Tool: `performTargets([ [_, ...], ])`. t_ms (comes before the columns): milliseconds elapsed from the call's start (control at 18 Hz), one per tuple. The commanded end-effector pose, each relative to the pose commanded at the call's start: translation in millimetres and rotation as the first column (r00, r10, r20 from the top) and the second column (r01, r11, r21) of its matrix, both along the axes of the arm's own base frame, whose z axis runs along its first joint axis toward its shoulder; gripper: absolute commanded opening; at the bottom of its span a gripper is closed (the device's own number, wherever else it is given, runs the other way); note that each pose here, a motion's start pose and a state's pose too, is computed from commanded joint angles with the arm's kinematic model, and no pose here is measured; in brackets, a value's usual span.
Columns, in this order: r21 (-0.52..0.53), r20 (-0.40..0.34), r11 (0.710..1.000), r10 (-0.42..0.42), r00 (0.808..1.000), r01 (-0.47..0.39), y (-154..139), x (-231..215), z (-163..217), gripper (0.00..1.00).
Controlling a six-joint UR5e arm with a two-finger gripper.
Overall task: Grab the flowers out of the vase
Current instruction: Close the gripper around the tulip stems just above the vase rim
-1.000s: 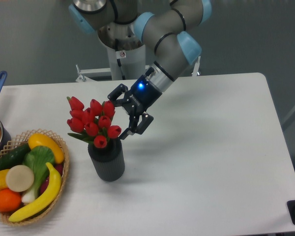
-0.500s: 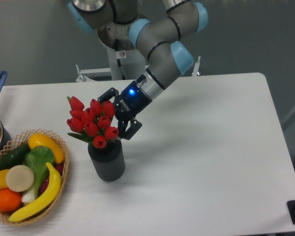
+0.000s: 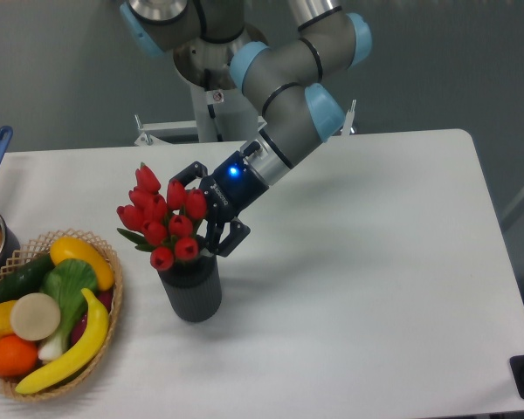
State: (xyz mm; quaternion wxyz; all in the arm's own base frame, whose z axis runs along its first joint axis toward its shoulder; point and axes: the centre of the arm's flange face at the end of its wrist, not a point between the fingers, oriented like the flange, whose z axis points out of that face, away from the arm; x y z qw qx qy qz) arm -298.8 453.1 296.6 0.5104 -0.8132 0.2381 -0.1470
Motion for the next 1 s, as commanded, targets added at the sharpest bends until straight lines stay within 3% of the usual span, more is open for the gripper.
performTargets([
  [500, 0.007, -0.003, 1.0, -0.012, 1.0, 0.012, 3.0, 6.9, 3.6, 0.98],
  [611, 0.006, 0.001, 1.0, -0.023, 1.0, 0.023, 7.9, 12.0, 4.8, 0.86],
  [833, 0.001, 0.004, 1.0, -0.02, 1.0, 0.02, 8.5, 10.9, 4.3, 0.72],
  [1000, 0.001, 0.005, 1.0, -0.021, 1.0, 0.021, 8.9, 10.2, 3.4, 0.66],
])
